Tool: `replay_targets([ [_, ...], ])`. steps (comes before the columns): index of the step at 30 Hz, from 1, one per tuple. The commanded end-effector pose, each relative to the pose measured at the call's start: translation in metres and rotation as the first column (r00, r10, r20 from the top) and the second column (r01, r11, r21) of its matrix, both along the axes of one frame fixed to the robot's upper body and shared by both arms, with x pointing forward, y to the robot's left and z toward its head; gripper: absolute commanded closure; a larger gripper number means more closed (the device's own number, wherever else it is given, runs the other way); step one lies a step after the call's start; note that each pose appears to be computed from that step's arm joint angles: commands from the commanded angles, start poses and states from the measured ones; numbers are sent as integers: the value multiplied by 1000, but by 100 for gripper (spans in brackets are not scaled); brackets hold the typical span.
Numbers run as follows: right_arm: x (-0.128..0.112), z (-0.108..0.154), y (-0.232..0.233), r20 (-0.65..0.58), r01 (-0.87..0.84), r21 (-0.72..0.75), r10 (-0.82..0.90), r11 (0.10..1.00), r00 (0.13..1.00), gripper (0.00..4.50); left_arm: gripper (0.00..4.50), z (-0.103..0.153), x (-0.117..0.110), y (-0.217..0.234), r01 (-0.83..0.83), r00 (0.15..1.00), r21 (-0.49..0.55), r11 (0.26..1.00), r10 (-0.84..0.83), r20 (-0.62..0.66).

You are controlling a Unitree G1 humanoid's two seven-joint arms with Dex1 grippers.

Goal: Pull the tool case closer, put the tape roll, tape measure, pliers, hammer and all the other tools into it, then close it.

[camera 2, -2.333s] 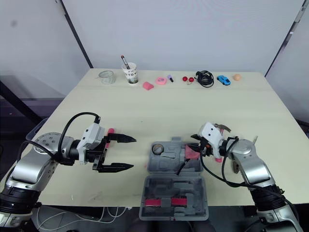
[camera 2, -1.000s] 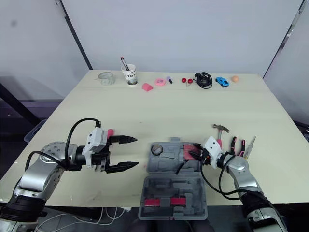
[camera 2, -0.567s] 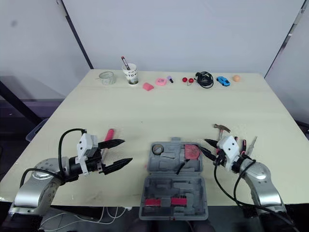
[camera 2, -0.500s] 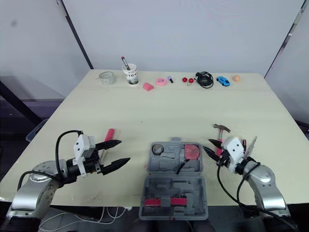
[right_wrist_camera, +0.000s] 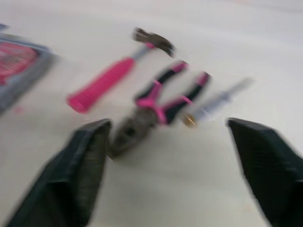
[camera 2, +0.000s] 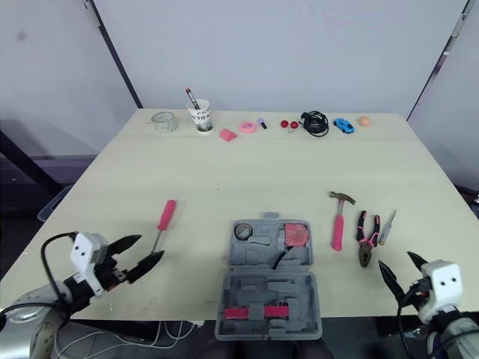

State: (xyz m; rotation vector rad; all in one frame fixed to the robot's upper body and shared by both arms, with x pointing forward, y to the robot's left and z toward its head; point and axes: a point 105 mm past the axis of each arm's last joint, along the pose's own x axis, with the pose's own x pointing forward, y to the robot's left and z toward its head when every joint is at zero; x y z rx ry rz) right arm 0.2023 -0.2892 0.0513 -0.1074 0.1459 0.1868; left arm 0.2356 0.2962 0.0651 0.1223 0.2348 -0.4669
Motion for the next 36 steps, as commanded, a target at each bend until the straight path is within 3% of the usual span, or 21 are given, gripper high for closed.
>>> replay_targets([
  [1, -14, 4, -9, 21, 23, -9, -23, 1000, 1000, 1, 0, -2, -9, 18, -68, 998, 22, 997, 68, 13],
  [5, -34, -9, -15, -26, 45, 22, -45, 999, 999, 1, 0, -12, -24, 30, -132, 991, 12, 991, 132, -13],
  [10, -40, -19, -18, -42, 40, 38, -38, 998, 998, 1, 0, -14, -33, 27, -107, 994, 31, 994, 108, -23],
  [14, -21, -11, -1, -13, 6, 42, -5, 999, 1000, 1, 0, -1, -25, 9, -1, 1000, 34, 999, 0, 19],
  [21, 17, 13, 45, 50, -42, 68, 39, 997, 998, 1, 0, 18, -2, -24, 215, 972, 126, 968, -225, 71],
  [26, 39, 9, 58, 16, 25, 67, -27, 997, 1000, 1, 0, 31, 11, -55, 407, 898, 210, 889, -431, 88],
  [36, 61, -20, 46, -85, 253, 32, -249, 967, 965, 1, 0, 60, 18, -108, 677, 701, 224, 701, -707, 97],
])
